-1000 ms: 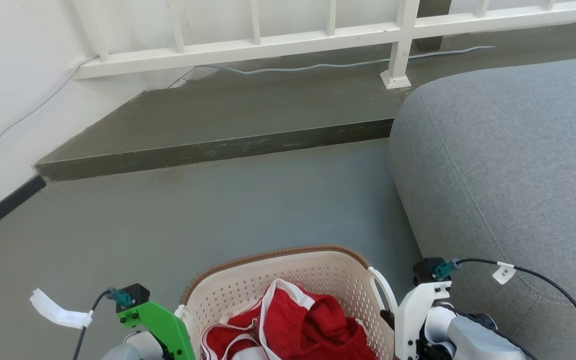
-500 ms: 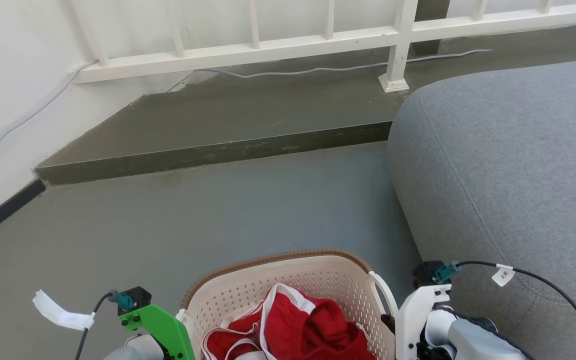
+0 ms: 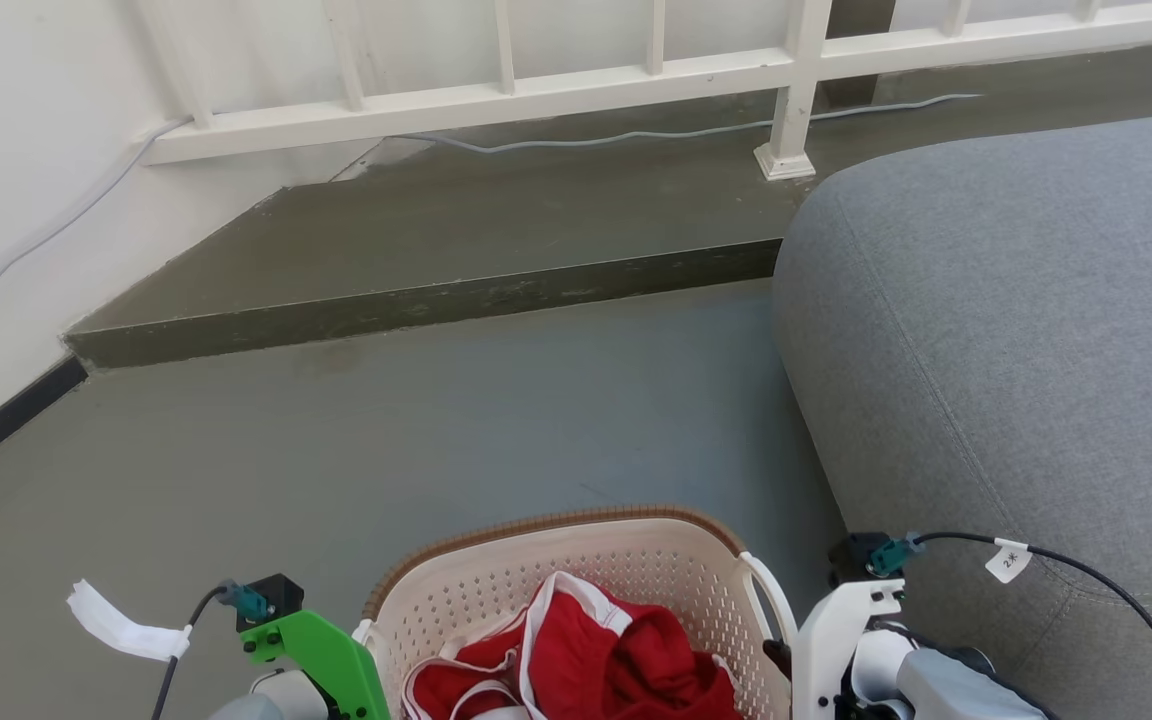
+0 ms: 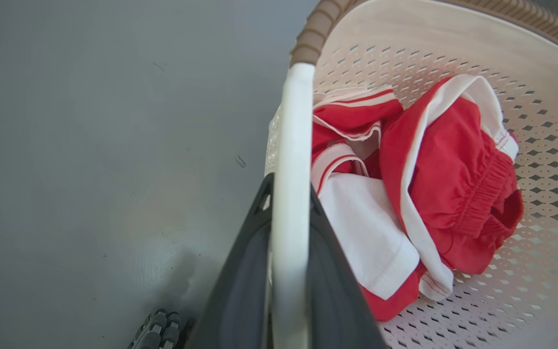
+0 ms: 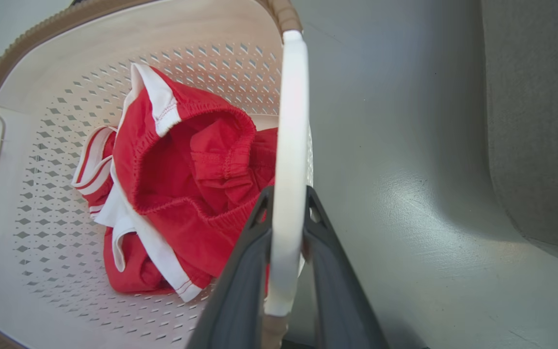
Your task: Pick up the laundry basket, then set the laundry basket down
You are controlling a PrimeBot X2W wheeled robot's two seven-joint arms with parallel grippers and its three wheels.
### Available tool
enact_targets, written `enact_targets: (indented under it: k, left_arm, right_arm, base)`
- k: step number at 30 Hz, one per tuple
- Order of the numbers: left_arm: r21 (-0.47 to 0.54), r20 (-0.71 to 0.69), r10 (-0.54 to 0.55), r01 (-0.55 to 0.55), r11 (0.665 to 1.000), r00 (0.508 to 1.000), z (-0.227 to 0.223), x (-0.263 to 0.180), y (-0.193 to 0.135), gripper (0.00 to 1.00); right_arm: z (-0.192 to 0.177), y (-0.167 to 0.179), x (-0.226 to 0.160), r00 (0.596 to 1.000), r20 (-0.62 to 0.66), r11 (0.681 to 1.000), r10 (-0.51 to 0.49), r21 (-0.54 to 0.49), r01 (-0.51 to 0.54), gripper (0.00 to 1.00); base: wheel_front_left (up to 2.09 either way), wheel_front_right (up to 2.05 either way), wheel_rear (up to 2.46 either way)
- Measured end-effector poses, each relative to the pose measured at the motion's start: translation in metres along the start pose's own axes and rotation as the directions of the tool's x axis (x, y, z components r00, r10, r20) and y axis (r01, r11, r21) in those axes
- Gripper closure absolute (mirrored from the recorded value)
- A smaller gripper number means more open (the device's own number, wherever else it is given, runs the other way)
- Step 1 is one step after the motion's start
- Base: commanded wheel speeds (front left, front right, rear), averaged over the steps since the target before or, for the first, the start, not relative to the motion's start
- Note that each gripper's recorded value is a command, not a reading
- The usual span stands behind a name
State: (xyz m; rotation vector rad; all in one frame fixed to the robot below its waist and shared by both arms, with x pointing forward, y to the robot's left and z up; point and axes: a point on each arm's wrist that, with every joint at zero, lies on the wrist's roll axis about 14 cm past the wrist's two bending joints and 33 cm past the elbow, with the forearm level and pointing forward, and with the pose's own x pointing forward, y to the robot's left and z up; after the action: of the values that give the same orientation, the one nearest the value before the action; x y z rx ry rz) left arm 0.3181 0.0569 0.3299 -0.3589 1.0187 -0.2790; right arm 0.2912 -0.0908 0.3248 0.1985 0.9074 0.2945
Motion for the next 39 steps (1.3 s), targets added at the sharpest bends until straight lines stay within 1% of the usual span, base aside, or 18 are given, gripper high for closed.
enact_targets:
  k: [24,39]
  left_arm:
    - [-0.021,-0.001,0.006,-0.006,1.000,1.000,-0.0008,0.0003,0.0015,1.00]
    - [-0.030,-0.026,0.013,-0.014,0.999,1.000,-0.0067,0.0049,0.0056,1.00]
  right_arm:
    - [-0.0020,0.0015,0.0007,1.000,-0.006,1.000,0.006,0.016,-0.006,1.00]
    - [-0.0074,0.0017,0.0055,0.999,-0.030,0.999,0.011,0.032,-0.010,1.00]
  base:
    - [0.00,0.00,0.00]
    - [0.00,0.00,0.00]
